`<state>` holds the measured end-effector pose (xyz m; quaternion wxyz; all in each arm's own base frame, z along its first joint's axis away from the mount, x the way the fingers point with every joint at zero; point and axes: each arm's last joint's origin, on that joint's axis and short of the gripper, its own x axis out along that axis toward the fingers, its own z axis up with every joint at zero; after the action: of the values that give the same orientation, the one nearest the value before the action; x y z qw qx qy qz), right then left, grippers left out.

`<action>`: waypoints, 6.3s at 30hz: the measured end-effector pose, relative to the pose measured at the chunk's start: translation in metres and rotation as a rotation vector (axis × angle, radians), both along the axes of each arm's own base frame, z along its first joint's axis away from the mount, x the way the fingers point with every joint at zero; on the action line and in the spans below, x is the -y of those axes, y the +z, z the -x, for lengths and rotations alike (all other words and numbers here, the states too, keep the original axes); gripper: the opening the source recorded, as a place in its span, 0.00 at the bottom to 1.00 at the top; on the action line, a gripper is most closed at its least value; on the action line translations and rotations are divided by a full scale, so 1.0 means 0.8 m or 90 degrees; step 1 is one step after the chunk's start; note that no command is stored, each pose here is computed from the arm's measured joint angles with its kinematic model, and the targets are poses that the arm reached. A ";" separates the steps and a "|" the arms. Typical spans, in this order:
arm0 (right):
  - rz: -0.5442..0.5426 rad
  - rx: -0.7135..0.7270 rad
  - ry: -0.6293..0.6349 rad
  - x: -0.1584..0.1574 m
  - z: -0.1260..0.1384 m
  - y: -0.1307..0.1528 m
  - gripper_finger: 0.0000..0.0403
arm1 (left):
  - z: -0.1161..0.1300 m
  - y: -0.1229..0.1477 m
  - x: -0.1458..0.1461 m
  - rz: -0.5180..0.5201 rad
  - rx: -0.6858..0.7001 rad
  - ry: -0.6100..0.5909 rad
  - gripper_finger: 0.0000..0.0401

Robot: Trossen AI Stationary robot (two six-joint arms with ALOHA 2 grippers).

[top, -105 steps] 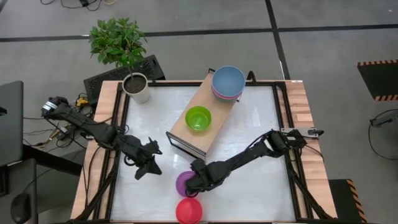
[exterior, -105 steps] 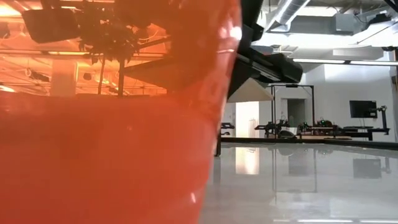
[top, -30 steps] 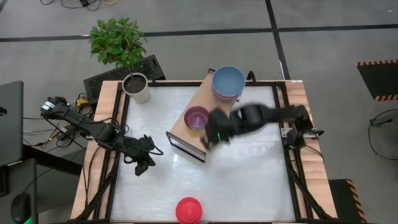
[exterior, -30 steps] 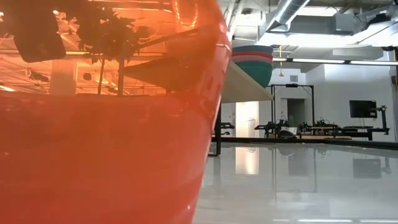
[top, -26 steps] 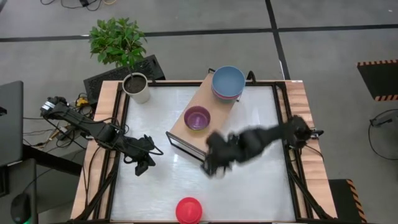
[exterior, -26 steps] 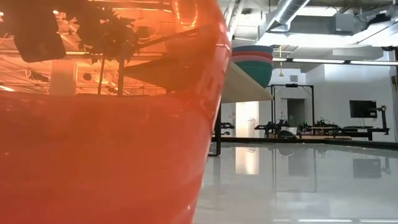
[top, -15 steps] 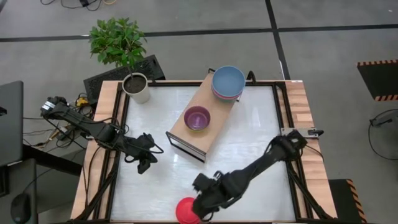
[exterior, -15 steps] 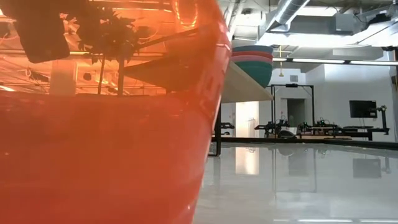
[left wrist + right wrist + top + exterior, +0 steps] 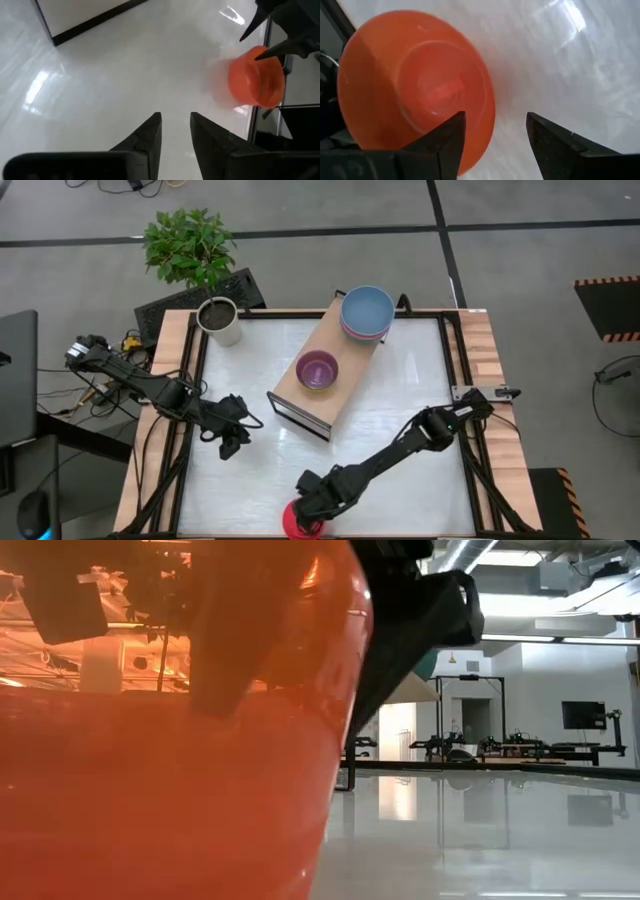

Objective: Place and stack bowls onto a shelf
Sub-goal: Stack the orange bowl into the purple bowl, then return to Home Position

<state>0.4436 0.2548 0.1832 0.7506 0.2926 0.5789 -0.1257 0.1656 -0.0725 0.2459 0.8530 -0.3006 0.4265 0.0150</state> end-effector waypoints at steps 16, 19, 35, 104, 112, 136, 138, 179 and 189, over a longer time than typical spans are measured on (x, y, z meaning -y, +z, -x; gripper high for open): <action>-0.015 0.003 -0.026 0.013 -0.010 0.000 0.05 | 0.002 -0.002 -0.001 -0.011 -0.015 -0.005 0.22; -0.020 0.000 -0.039 0.017 -0.012 0.000 0.05 | 0.002 -0.002 -0.001 -0.011 -0.016 -0.005 0.22; -0.062 0.038 -0.115 0.049 0.009 0.094 0.05 | 0.003 -0.002 -0.001 -0.018 -0.014 -0.013 0.22; 0.159 0.037 -0.344 0.368 0.089 0.252 0.27 | 0.002 -0.002 -0.004 -0.054 0.002 0.013 0.22; 0.180 0.138 -0.256 0.351 0.114 0.300 0.27 | -0.003 0.007 0.000 -0.012 0.040 -0.001 0.22; 0.317 0.463 0.070 0.280 0.364 0.436 0.28 | 0.207 0.235 -0.105 -0.288 0.626 0.037 0.22; 0.316 0.491 0.080 0.277 0.378 0.425 0.28 | 0.219 0.215 -0.109 -0.260 0.689 0.040 0.22; 0.175 0.916 0.105 0.275 0.450 0.015 0.28 | 0.100 -0.061 -0.056 -0.063 0.631 0.046 0.22; 0.185 0.877 0.103 0.274 0.444 -0.012 0.28 | 0.093 -0.090 -0.052 -0.049 0.601 0.022 0.22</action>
<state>0.0886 0.0360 0.1738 0.9846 0.1584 -0.0303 0.0678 0.0914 -0.0311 0.1735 0.9637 -0.2498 -0.0137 -0.0931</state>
